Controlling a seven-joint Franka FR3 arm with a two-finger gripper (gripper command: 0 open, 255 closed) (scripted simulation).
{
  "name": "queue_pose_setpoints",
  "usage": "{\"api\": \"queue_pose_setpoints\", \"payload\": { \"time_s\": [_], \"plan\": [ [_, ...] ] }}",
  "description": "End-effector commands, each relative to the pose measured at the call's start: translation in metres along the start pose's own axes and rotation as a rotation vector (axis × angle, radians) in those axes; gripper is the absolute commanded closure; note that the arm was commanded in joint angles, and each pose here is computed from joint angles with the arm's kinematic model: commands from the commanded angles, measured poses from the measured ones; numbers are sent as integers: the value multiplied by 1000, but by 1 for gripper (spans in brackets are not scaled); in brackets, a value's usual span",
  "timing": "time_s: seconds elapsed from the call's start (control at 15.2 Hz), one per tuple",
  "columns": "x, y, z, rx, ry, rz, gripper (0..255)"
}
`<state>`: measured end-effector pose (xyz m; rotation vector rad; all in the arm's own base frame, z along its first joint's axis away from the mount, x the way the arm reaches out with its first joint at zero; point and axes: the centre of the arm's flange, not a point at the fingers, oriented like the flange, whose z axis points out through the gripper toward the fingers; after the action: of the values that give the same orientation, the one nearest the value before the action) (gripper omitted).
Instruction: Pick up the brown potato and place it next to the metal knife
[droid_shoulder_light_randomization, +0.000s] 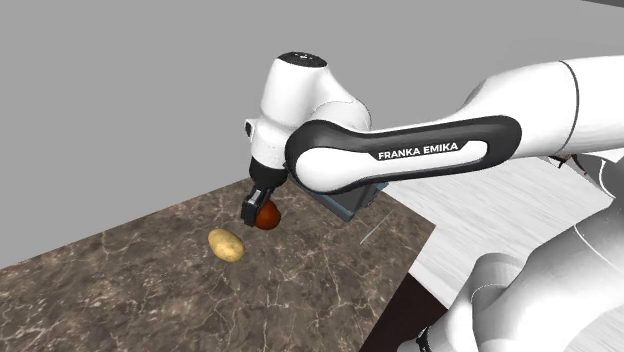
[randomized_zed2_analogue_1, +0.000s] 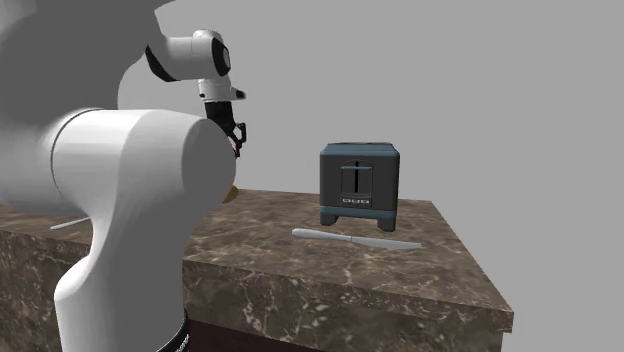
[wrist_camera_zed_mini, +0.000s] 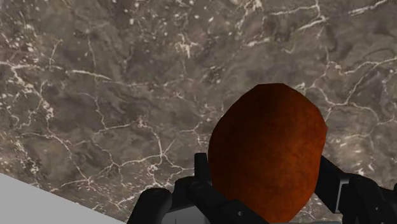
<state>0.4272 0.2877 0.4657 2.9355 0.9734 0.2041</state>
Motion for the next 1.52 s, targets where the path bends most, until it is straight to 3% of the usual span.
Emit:
{"api": "queue_pose_setpoints", "payload": {
  "time_s": [0.0,1.45],
  "plan": [
    [-15,-24,-2,-1,0,1,255],
    [-130,-276,-32,-1,0,1,255]
  ]
}}
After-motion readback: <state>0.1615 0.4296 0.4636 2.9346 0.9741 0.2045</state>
